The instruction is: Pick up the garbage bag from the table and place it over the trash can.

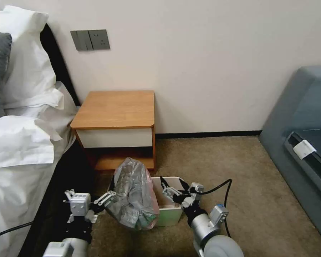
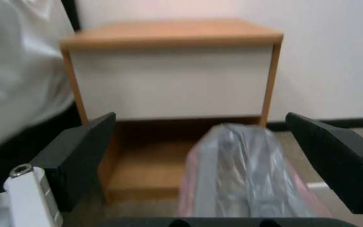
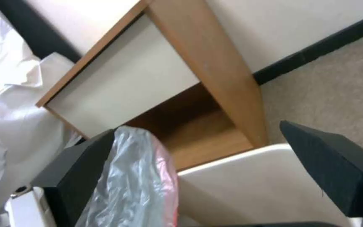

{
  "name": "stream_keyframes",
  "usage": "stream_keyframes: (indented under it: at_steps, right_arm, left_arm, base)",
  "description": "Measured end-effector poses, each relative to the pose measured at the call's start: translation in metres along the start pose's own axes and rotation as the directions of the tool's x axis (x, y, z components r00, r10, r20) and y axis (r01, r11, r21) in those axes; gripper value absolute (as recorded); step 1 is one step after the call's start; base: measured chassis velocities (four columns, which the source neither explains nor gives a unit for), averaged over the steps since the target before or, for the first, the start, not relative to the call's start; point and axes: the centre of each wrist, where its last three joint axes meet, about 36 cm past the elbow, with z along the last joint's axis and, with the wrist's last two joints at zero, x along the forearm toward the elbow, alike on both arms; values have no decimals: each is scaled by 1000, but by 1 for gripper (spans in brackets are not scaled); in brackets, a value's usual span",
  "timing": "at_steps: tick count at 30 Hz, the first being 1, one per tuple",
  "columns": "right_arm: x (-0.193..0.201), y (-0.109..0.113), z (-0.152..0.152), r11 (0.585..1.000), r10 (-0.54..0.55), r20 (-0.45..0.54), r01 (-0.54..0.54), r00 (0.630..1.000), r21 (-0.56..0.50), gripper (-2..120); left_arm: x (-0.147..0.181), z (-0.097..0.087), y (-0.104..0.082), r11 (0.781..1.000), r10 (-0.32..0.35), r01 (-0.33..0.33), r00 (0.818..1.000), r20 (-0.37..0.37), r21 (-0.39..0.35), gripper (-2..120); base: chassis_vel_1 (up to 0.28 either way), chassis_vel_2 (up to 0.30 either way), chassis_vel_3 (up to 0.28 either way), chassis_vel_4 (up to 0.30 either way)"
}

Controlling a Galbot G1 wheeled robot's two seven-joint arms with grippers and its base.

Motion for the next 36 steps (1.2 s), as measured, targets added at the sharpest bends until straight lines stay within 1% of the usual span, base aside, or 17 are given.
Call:
stream_keyframes:
  at_steps: [1, 5, 6, 7, 8, 9, 10, 11, 13, 14, 16, 19, 23, 24, 27, 36]
  right_arm:
    - [0, 0, 0, 1000, 0, 0, 0, 1000, 0, 100]
    - [2, -3, -6, 1000, 23, 13, -23, 1000, 2, 100]
    - [2, -3, -6, 1000, 23, 13, -23, 1000, 2, 100]
    - [2, -4, -7, 1000, 31, 19, -31, 999, 1, 100]
    - [2, -4, -7, 1000, 31, 19, -31, 999, 1, 100]
    - [3, -4, -8, 999, 37, 23, -37, 999, 0, 100]
    - [3, -4, -8, 999, 37, 23, -37, 999, 0, 100]
    - [3, -4, -8, 999, 45, 26, -45, 999, -3, 100]
    - [3, -4, -8, 999, 45, 26, -45, 999, -3, 100]
    - [3, -3, -8, 999, 54, 31, -54, 998, -2, 100]
    - [3, -3, -7, 998, 59, 32, -59, 998, -1, 100]
    - [2, -3, -5, 998, 69, 32, -70, 997, 3, 100]
    - [2, -2, -4, 997, 73, 32, -73, 997, 5, 100]
    - [1, -2, -3, 997, 74, 32, -74, 997, 6, 100]
    - [0, 0, -1, 997, 76, 30, -76, 997, 6, 100]
    - [-1, 1, 4, 996, 85, 30, -85, 996, 2, 100]
  left_arm:
    - [0, 0, 0, 1000, 0, 0, 1000, 0, 0, 100]
    - [-7, 12, -7, 1000, 0, 0, 998, -56, -1, 100]
    - [-7, 12, -7, 1000, 0, 0, 998, -56, -1, 100]
    - [-9, 15, -10, 1000, -5, 4, 997, -80, -4, 100]
    - [-9, 15, -10, 1000, -5, 4, 997, -80, -4, 100]
    - [-11, 19, -12, 1000, -6, 5, 995, -95, -6, 97]
    - [-11, 19, -12, 1000, -6, 5, 995, -95, -6, 97]
    - [-12, 23, -14, 1000, -2, 0, 994, -112, -10, 90]
    - [-12, 23, -14, 1000, -2, 0, 994, -112, -10, 90]
    - [-15, 28, -18, 1000, -2, 1, 990, -141, -10, 81]
    - [-16, 30, -19, 1000, -8, 6, 988, -152, -9, 81]
    - [-20, 37, -22, 999, -37, 35, 982, -183, -9, 80]
    - [-24, 39, -24, 999, -49, 48, 981, -187, -14, 82]
    - [-24, 38, -25, 999, -50, 47, 982, -180, -24, 85]
    - [-23, 27, -32, 999, -28, 26, 987, -157, -19, 87]
    - [-25, 28, -41, 1000, 20, -21, 984, -174, -8, 87]
  base:
    - [0, 0, 0, 0]
    - [0, 0, 0, 0]
    - [0, 0, 0, 0]
    - [0, 0, 0, 0]
    - [0, 0, 0, 0]
    - [0, 0, 0, 0]
    - [0, 0, 0, 0]
    - [0, 0, 0, 0]
    - [0, 0, 0, 0]
    - [0, 0, 0, 0]
    - [0, 0, 0, 0]
    - [0, 0, 0, 0]
    - [0, 0, 0, 0]
    - [0, 0, 0, 0]
    - [0, 0, 0, 0]
    - [0, 0, 0, 0]
